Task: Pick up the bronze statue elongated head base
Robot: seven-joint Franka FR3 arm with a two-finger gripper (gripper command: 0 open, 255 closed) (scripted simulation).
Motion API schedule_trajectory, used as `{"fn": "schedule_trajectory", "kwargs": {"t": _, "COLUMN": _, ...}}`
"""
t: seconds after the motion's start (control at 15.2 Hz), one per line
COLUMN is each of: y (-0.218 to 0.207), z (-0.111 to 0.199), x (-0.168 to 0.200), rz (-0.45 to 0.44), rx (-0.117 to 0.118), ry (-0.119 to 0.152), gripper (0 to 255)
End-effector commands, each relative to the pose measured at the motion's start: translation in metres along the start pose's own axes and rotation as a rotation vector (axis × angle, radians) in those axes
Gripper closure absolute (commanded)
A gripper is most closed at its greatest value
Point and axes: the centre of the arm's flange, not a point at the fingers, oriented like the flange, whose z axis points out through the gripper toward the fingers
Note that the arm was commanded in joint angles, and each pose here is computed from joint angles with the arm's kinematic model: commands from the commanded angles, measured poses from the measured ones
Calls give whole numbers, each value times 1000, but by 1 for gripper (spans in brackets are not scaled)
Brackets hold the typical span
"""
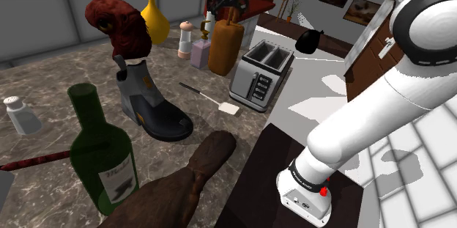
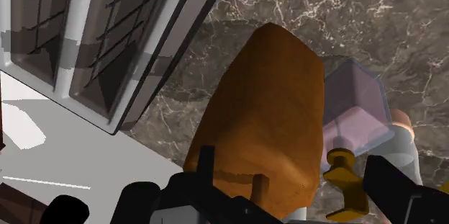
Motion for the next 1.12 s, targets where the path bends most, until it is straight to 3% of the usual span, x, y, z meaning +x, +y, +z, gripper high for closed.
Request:
{"fn": "schedule_trajectory", "kwargs": {"t": 0.0, "y": -6, "z": 0, "x": 19, "rz": 103, "rx": -48, "ry": 39, "gripper": 0}}
{"fn": "schedule_trajectory", "kwargs": {"t": 0.46, "y": -10, "z": -4, "x": 95, "rz": 435, "rx": -213, "ry": 159, "gripper": 0}}
{"fn": "schedule_trajectory", "kwargs": {"t": 1.06, "y": -19, "z": 31, "x": 78, "rz": 435, "rx": -213, "ry": 159, "gripper": 0}}
